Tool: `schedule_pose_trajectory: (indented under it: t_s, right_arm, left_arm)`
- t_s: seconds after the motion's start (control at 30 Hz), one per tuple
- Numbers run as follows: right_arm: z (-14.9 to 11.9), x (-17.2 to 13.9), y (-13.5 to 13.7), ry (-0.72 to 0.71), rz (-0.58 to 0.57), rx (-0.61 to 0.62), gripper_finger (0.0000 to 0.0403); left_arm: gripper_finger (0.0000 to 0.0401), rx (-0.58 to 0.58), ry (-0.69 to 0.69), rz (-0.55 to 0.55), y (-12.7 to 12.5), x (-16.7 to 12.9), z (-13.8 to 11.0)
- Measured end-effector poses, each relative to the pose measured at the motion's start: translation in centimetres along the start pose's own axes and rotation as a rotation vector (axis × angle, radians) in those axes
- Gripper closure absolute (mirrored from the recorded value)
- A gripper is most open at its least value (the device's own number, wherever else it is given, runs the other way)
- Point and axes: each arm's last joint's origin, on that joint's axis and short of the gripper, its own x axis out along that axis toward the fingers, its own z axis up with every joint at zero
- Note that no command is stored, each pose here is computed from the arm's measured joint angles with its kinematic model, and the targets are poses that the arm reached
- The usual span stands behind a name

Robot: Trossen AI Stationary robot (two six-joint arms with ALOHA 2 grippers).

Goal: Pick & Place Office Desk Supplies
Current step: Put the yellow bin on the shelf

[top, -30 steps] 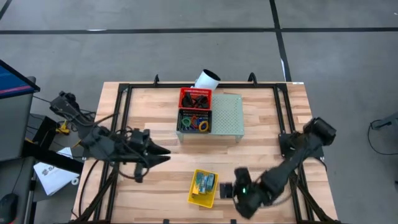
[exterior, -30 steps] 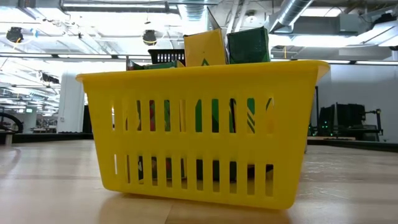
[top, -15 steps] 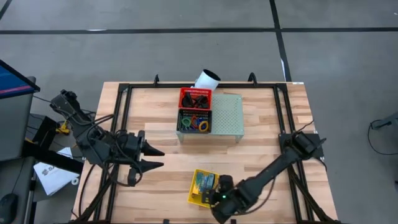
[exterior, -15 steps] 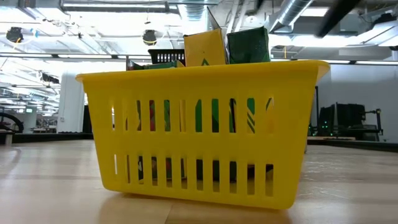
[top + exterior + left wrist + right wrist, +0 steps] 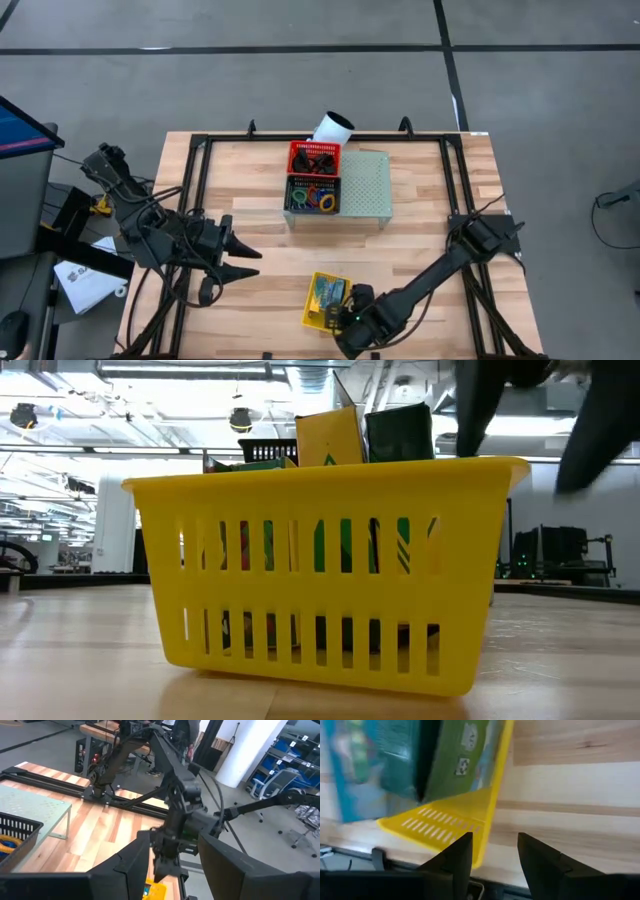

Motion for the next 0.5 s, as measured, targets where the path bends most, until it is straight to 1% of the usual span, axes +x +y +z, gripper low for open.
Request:
schedule_pose_trajectory:
  t_s: [0.07,0.17,0.33,0.4,0.5]
  right_arm:
    - [0.0,0.9,-0.1,-0.008,-0.019,0.0,0.025]
    - [-0.4,2.0,0.5,0.03,0.024,0.02,0.025]
    - [-0.4,3.9,0.1,0.013,-0.009,0.023,0.025]
    - [-0.7,4.4,0.3,0.034,0.008,0.03,0.025]
    - [-0.7,5.4,0.1,0.022,-0.007,0.034,0.0253]
  left_arm:
    - [0.0237,0.0,0.0,-0.001,0.0,0.0,0.0]
    - [0.0238,0.0,0.0,0.0,0.0,0.0,0.0]
    - [0.0238,-0.003,-0.003,-0.001,0.0,0.0,0.0]
    - [0.0238,-0.004,-0.005,-0.002,0.0,0.0,0.0]
    - [0.0238,-0.005,-0.006,-0.002,0.0,0.0,0.1]
